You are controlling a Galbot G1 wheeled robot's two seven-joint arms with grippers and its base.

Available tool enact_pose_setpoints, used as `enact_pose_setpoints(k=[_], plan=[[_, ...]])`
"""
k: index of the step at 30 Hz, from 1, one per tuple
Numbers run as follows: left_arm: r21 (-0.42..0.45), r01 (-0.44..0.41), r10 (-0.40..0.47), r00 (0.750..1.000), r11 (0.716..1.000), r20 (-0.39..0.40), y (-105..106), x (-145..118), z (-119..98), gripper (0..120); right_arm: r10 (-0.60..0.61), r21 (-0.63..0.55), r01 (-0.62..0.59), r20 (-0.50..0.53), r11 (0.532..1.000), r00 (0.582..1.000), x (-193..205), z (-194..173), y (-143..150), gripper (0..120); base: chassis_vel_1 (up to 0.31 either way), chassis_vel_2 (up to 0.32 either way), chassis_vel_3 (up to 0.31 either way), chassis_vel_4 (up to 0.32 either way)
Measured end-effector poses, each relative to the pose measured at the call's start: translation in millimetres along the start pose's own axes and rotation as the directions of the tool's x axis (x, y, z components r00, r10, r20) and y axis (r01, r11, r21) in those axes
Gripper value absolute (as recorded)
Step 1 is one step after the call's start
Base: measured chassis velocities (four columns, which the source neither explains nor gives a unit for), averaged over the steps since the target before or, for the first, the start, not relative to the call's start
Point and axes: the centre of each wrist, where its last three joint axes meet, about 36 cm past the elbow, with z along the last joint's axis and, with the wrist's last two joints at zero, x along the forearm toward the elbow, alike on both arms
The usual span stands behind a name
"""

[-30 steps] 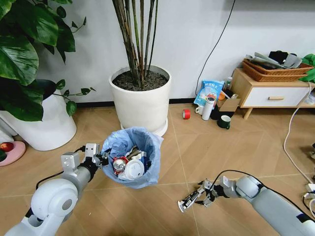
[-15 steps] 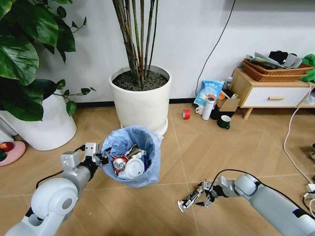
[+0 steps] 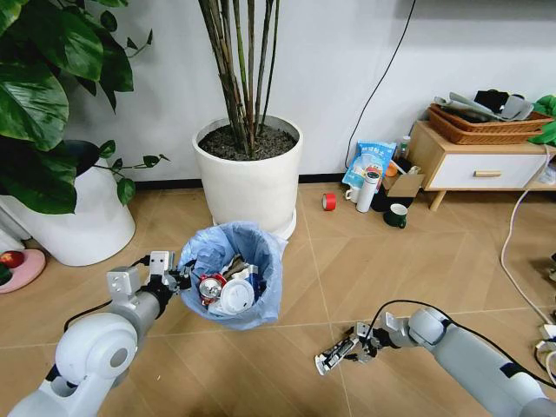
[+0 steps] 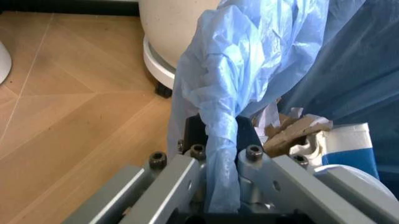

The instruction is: Pick up the trash bin and place the garbage on the floor into it.

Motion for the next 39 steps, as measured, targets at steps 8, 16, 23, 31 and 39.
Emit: enact_pose_setpoints(k=[8, 16, 23, 31, 39], plan=[[-0.003, -0.001, 0.001, 1.0, 1.0, 0.001, 1, -1, -1, 0, 0.016, -0.004, -0.016, -0.002, 1.0, 1.0, -4, 3, 1, 32, 0.0, 0.0, 0.0, 0.0], [-0.005, -0.002, 0.002, 1.0, 1.0, 0.006, 3, -2, -2, 0, 0.024, -0.023, -0.024, 0.012, 0.999, 1.0, -5, 5, 6, 6, 0.0, 0.0, 0.0, 0.0], [-0.008, -0.003, 0.003, 1.0, 1.0, 0.003, 3, -1, -2, 0, 0.114, -0.1, -0.108, 0.062, 0.989, 0.992, 4, -1, 12, 5, 0.0, 0.0, 0.0, 0.0], [-0.01, 0.008, -0.008, 1.0, 1.0, 0.002, 2, 6, 0, 0, 0.244, -0.193, -0.195, 0.277, 0.962, 0.929, 42, -60, 8, 4, 0.0, 0.0, 0.0, 0.0], [-0.004, 0.03, -0.03, 1.0, 1.0, 0.003, 2, 12, 0, 0, 0.302, -0.214, -0.224, 0.478, 0.951, 0.825, 89, -126, 6, 4, 0.0, 0.0, 0.0, 0.0]])
